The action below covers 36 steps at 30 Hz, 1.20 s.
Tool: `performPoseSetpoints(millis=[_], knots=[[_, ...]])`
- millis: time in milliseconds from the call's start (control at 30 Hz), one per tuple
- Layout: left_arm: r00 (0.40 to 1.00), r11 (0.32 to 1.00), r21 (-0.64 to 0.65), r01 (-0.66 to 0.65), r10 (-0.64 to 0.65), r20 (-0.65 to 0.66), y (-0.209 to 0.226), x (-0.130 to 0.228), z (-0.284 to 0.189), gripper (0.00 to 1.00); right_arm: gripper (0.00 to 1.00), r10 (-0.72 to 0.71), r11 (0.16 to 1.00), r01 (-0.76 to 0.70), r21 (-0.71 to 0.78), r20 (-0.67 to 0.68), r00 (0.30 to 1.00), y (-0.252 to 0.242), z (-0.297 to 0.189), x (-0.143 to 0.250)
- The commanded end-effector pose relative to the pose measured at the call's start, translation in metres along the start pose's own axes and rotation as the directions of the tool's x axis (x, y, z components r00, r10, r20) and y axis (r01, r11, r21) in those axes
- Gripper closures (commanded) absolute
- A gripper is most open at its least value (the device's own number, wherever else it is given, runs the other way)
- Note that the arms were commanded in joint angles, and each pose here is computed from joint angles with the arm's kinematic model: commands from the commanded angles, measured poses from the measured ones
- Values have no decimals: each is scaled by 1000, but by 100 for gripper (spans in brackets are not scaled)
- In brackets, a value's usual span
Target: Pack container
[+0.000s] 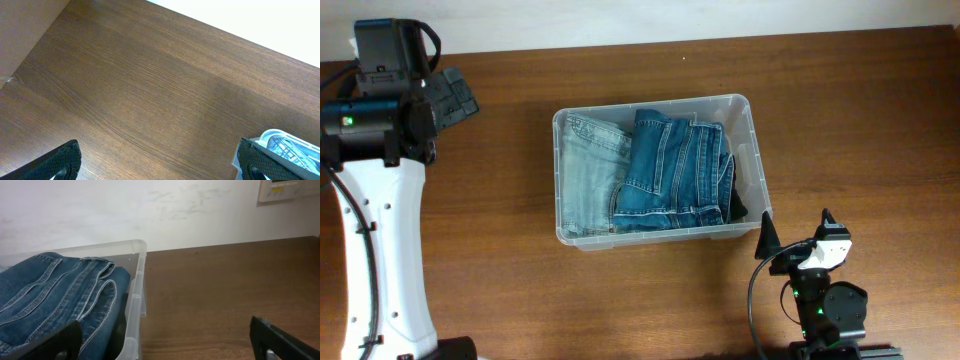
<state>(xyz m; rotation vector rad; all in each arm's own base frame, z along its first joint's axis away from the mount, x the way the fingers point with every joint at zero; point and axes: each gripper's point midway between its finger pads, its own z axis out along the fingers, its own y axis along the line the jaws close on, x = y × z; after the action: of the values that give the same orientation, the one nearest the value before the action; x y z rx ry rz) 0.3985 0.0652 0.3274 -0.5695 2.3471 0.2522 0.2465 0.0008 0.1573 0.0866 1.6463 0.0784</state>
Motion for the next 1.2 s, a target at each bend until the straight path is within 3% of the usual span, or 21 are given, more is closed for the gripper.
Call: performPoseSetpoints(millis=[0, 467, 733, 933, 1167], knots=[[1000, 1000, -4, -3, 3, -3, 1, 0, 2, 1, 1, 4, 1000, -4, 25, 2, 1000, -5, 0, 1], [1000, 1000, -3, -5, 5, -5, 1, 1, 2, 1, 1, 4, 1000, -4, 25, 2, 1000, -5, 0, 1], [999, 998, 47, -50, 50, -1, -21, 11, -10, 1, 1, 4, 1000, -4, 25, 2, 1000, -5, 0, 1], [994, 989, 96, -110, 111, -5, -35, 38, -29, 0, 1, 4, 1000, -4, 25, 2, 1000, -5, 0, 1], [985, 987, 73, -144, 150, -84, -4, 104, -32, 1, 1, 4, 1000, -4, 25, 3, 1000, -5, 0, 1]])
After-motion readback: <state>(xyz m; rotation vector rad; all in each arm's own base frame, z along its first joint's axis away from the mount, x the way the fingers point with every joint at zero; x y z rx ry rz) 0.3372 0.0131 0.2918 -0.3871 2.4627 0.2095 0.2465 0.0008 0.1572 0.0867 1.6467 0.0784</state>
